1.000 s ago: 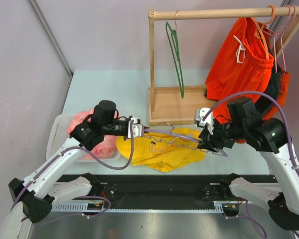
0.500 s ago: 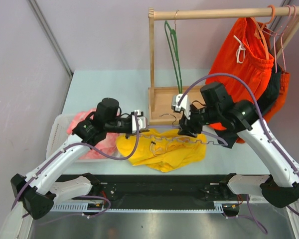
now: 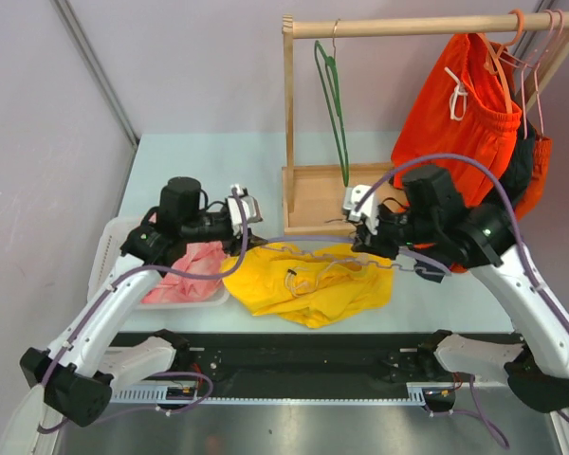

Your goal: Place the shorts on the hanger

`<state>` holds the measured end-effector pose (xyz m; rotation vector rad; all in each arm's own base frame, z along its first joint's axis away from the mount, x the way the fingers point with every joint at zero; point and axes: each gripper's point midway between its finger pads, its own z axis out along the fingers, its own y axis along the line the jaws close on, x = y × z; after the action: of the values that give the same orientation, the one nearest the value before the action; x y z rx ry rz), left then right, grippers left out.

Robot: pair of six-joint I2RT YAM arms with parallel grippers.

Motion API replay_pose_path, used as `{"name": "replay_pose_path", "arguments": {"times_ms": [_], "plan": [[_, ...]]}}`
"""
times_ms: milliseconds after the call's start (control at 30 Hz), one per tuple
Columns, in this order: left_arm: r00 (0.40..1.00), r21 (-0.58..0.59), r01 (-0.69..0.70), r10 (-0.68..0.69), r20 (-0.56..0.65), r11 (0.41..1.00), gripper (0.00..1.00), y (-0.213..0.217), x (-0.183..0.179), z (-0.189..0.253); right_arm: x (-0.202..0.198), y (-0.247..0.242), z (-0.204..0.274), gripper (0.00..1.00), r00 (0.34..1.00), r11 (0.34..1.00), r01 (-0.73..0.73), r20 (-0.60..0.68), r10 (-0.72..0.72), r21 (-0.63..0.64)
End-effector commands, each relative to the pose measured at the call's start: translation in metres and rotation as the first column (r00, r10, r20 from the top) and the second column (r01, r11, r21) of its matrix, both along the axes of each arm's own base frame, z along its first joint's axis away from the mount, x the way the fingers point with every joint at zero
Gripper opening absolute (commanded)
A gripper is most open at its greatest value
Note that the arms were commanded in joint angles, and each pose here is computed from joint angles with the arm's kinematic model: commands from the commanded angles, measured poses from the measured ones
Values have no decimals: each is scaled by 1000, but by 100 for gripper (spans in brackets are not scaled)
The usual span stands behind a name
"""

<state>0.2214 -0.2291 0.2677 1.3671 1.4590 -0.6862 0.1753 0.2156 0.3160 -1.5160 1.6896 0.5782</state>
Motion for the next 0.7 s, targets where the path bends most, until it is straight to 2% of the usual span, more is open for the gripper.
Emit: {"name": "replay_pose_path", "arguments": {"times_ms": [0,233,333,467,500,600,633,667], "plan": [[997,26,-55,56,-49,998,59,20,12,1,-13,-38,6,0,997,997,77,15,-77,-2],[987,176,-57,82,-138,983,69,31,17,-49,-14,-43,-6,0,998,997,70,-5,-70,-22],[985,236,-3,44,-168,972,70,37,9,-66,-9,-38,-9,0,999,998,52,-2,-52,-24],[990,275,17,22,-136,961,68,43,5,-76,0,-32,-12,0,999,999,39,-3,-39,-24],[992,283,20,16,-127,959,67,43,5,-78,1,-30,-12,0,999,999,36,-3,-36,-23],[989,309,40,6,-147,950,49,45,3,-85,8,-26,-16,0,1000,999,24,5,-23,-30],[988,311,53,-5,-151,949,39,45,2,-84,10,-25,-16,0,1000,999,23,9,-23,-31],[986,311,69,-17,-166,948,35,45,-1,-86,14,-22,-14,0,1000,1000,16,25,-16,-22]]}}
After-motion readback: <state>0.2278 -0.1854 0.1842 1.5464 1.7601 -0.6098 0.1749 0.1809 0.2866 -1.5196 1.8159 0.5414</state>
